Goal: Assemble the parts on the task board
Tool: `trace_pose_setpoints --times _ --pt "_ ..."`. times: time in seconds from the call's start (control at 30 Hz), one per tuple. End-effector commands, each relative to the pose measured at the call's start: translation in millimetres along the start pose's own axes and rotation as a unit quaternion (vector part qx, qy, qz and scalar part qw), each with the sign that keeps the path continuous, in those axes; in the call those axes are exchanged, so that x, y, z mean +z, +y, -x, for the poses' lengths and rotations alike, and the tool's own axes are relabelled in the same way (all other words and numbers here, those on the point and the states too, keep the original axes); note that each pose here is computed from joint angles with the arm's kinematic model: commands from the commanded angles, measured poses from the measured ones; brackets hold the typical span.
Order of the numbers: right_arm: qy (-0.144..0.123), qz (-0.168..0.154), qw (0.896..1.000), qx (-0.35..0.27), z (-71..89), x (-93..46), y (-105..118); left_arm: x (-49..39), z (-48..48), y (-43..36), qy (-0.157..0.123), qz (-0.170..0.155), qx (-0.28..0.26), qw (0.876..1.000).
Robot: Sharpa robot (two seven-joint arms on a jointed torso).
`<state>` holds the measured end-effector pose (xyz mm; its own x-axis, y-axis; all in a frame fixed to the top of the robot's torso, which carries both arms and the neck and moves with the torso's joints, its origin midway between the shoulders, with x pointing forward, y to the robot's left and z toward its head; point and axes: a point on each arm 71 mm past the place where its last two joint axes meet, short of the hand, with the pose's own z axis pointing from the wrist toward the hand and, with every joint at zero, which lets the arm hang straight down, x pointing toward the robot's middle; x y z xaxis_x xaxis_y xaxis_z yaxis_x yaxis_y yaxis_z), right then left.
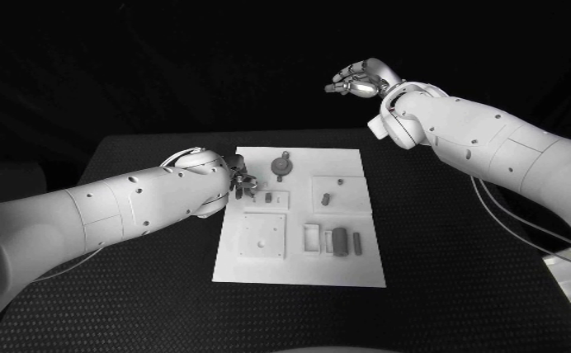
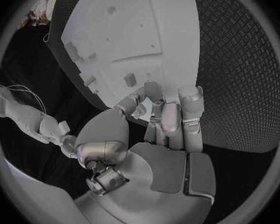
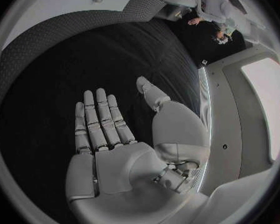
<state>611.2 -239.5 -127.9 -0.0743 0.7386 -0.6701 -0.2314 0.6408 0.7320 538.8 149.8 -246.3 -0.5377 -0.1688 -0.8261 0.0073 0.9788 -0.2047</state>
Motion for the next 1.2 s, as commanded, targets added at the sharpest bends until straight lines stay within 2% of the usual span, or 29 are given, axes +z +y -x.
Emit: trace_pose_setpoints --times 0.03,0.57,1.2 --pt "0.005 0.008 1.000 0.003 -1.1 0.2 2.1 0.5 0.2 -1.4 -0.014 -0.005 0.003 1.000" --pt "0.006 0.006 1.000 0.007 -1.1 0.0 1.9 1.9 -8.4 -0.9 -0.016 -0.009 -0.003 1.000" --pt "0.009 0.004 1.000 0.007 -0.6 -0.5 1.0 0.6 -12.0 -2.7 -0.008 -0.012 0.000 1.000"
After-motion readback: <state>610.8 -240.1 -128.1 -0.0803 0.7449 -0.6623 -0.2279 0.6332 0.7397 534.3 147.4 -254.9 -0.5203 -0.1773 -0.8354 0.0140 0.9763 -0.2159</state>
